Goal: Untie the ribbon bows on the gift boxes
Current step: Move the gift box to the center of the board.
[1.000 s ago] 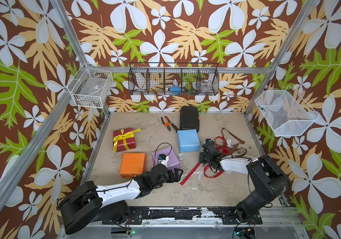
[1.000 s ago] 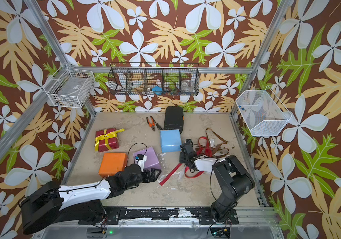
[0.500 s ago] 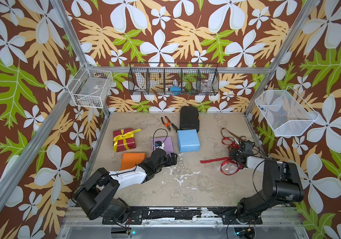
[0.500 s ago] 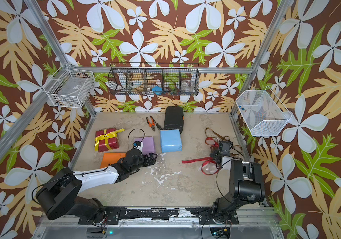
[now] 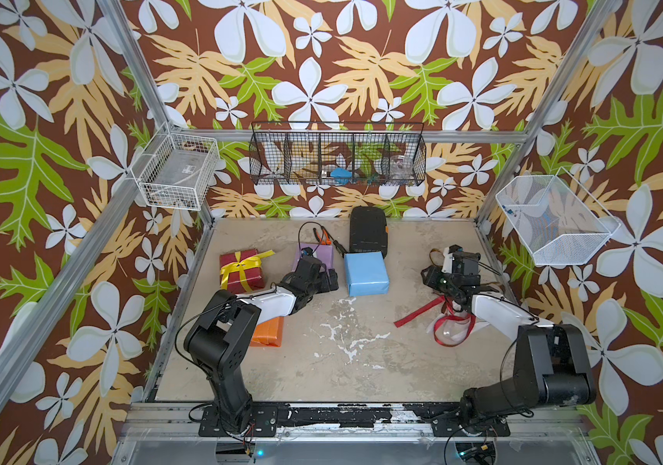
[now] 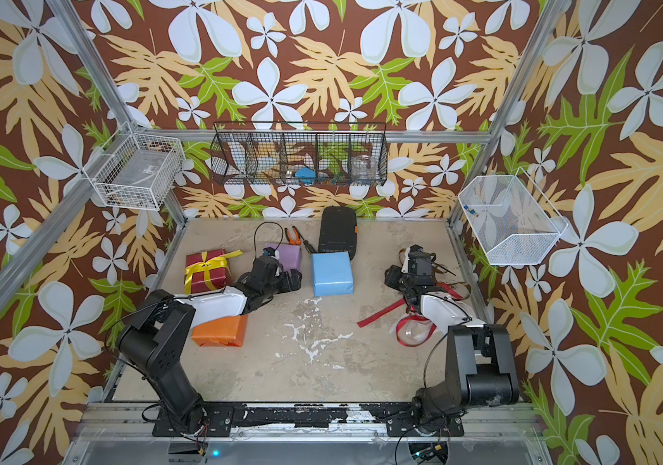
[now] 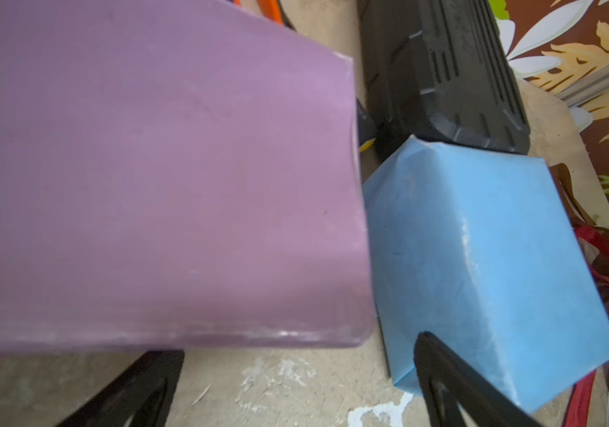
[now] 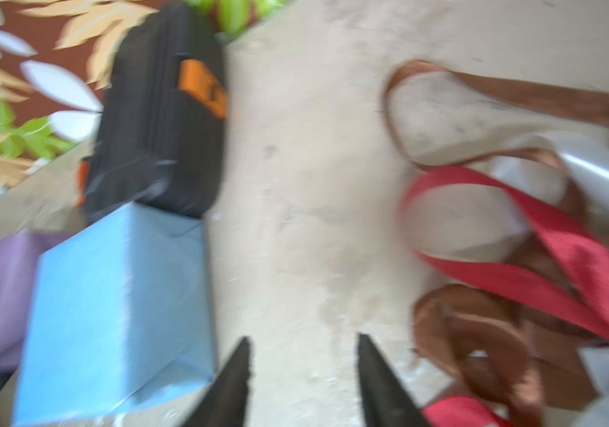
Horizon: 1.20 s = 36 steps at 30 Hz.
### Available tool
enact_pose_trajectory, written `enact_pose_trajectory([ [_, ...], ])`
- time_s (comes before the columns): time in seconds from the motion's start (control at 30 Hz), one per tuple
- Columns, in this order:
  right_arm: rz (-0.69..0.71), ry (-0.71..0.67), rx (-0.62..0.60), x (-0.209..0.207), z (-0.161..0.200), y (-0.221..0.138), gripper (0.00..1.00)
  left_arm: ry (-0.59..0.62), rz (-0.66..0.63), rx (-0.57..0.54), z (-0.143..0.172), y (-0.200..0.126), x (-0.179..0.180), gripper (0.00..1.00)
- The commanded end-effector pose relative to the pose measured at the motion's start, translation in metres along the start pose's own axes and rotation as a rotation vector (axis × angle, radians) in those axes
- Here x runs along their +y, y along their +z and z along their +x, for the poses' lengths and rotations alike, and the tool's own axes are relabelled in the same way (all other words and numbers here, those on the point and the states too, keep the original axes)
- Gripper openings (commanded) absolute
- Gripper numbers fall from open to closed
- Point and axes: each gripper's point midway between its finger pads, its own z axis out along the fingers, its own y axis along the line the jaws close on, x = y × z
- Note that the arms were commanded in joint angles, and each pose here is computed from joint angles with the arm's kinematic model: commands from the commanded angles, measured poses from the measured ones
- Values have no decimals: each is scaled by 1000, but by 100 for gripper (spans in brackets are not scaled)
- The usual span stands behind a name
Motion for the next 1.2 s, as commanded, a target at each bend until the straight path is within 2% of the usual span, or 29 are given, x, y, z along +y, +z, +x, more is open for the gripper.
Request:
enact_pose_trajectory([
  [0.0,-42,-54,2,23,2,-8,89,83,-5,48,-6,0,-5,100],
  [0.03,-64,-73,2,32,3,-10,100,96,8,61,-10,-2,-10,100],
  [0.23,-139,-168,35,69,15,-22,100,162,38,53,-40,-44,-28,100],
  [0.4,-212,-197,37,93,26,-31,100,110,39,-37,-79,-82,-14,100],
  [0.5,-254,-228,37,111,34,-34,100,50,-18,-101,-108,-95,20,100],
  [0.73,-318,-292,85,139,61,-31,100,-106,-235,-227,-156,-102,133,100],
  [0.97,-383,-308,117,148,78,-34,100,-276,-438,-253,-166,-89,252,100],
  [1.07,-388,-324,120,148,80,-36,100,-288,-491,-264,-164,-86,281,100],
  [1.17,-375,-336,124,145,81,-36,100,-296,-487,-276,-162,-84,299,100],
])
